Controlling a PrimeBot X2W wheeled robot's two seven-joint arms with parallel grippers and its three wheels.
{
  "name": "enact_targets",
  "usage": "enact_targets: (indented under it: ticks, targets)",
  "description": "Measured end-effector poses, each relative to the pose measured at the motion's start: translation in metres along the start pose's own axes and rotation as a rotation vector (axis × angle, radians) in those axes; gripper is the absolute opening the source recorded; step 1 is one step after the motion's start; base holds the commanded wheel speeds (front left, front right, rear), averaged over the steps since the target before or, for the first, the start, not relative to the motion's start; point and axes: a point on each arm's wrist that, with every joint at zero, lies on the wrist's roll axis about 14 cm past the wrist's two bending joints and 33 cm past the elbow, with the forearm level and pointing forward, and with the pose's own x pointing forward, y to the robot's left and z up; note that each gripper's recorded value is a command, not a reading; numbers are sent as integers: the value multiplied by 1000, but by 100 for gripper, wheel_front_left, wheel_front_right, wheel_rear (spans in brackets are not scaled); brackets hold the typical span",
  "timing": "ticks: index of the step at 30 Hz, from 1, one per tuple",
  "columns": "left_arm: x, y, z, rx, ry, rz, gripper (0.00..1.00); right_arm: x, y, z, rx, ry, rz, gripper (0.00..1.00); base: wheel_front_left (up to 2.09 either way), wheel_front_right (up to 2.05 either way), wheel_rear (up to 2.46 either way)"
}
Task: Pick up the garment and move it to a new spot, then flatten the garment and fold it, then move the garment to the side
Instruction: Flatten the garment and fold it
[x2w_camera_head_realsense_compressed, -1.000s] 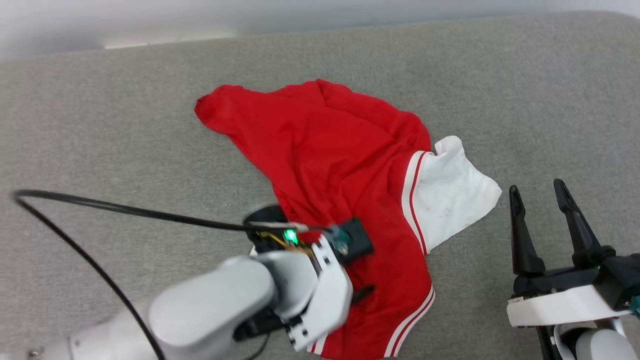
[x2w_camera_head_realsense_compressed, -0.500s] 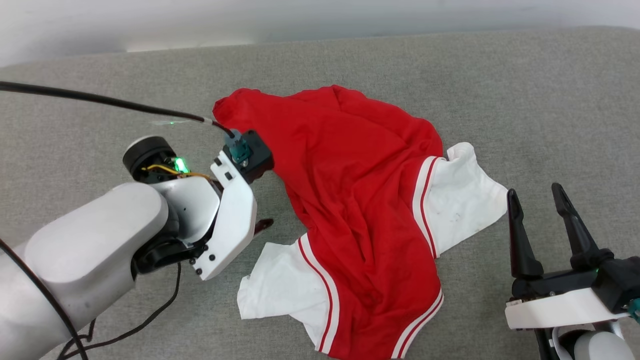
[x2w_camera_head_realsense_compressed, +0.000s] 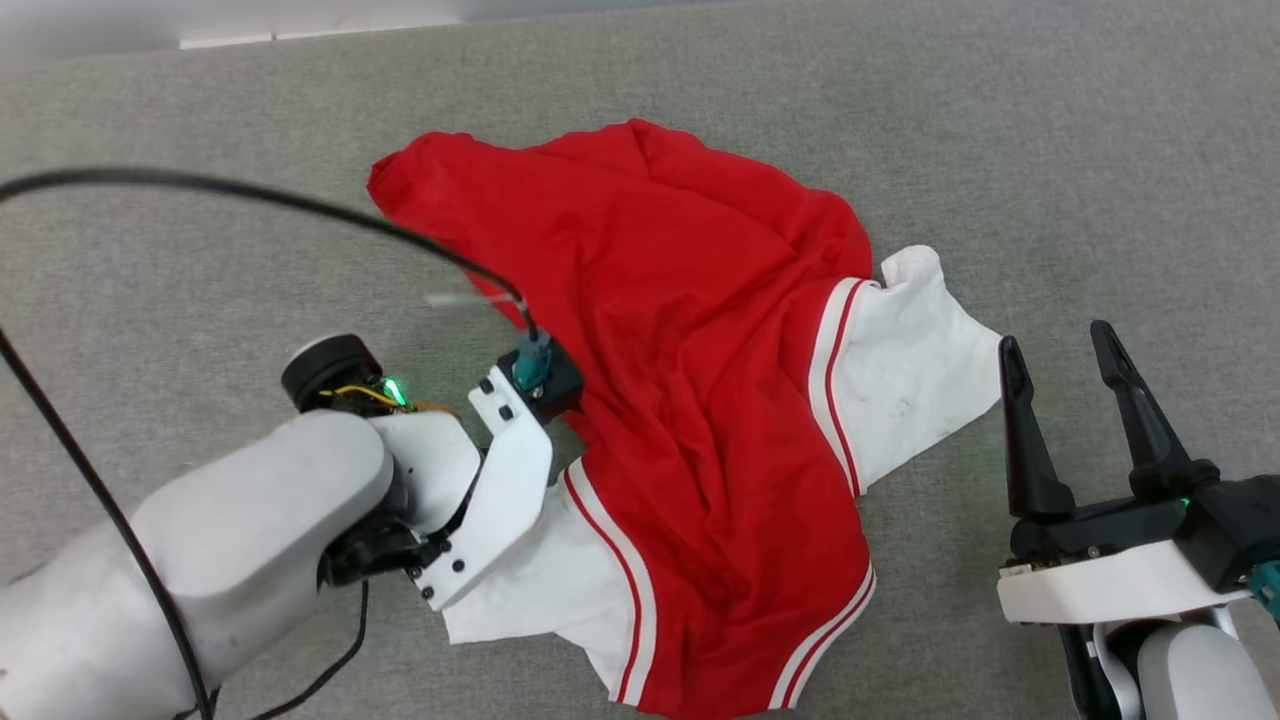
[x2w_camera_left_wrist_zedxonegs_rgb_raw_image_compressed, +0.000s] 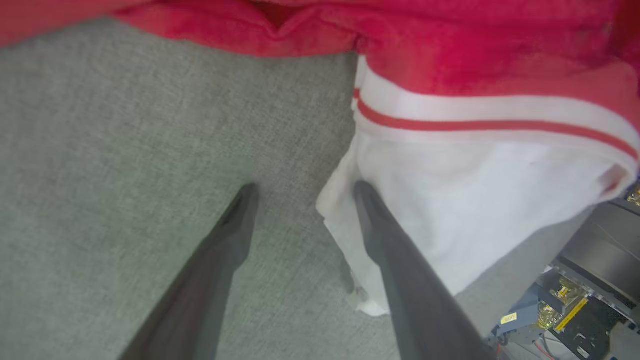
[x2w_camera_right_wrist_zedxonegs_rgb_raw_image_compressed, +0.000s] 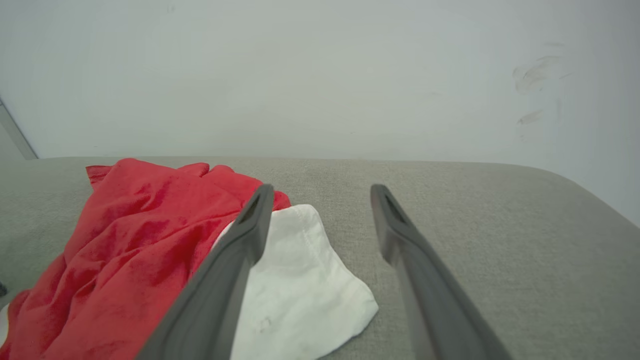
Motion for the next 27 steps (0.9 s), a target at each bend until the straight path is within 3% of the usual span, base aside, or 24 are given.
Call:
enact_targets:
  ticks: [2,3,4,5,10,15,19,27]
  targets:
    - [9,-8,-7,45,68,-16,100,0,-7,-4,-8,11,-20,100,0,0,0]
    - [10,-8,-9,51,76,-15,93,-1,-9,-4,-9,14,-24,100,0,0,0]
    - [10,-8,-9,55,78,-12,40,-1,-10,-5,-11,15,-26,100,0,0,0]
    - [10,-8,-9,58,77,-12,0,-1,-10,-5,-13,16,-28,100,0,0,0]
    - [5,-6,-1,35,-8,-14,0,0,-9,-2,-13,6,-26,100,0,0,0]
    - [-35,52,18,-2,-114,157,0,2,-4,2,-7,-9,-14,100,0,0,0]
    - [-54,95,15,-1,-107,286,0,3,-4,1,-6,-6,-12,100,0,0,0]
    - [-38,146,4,-40,-98,400,0,2,-12,-5,-17,13,-33,100,0,0,0]
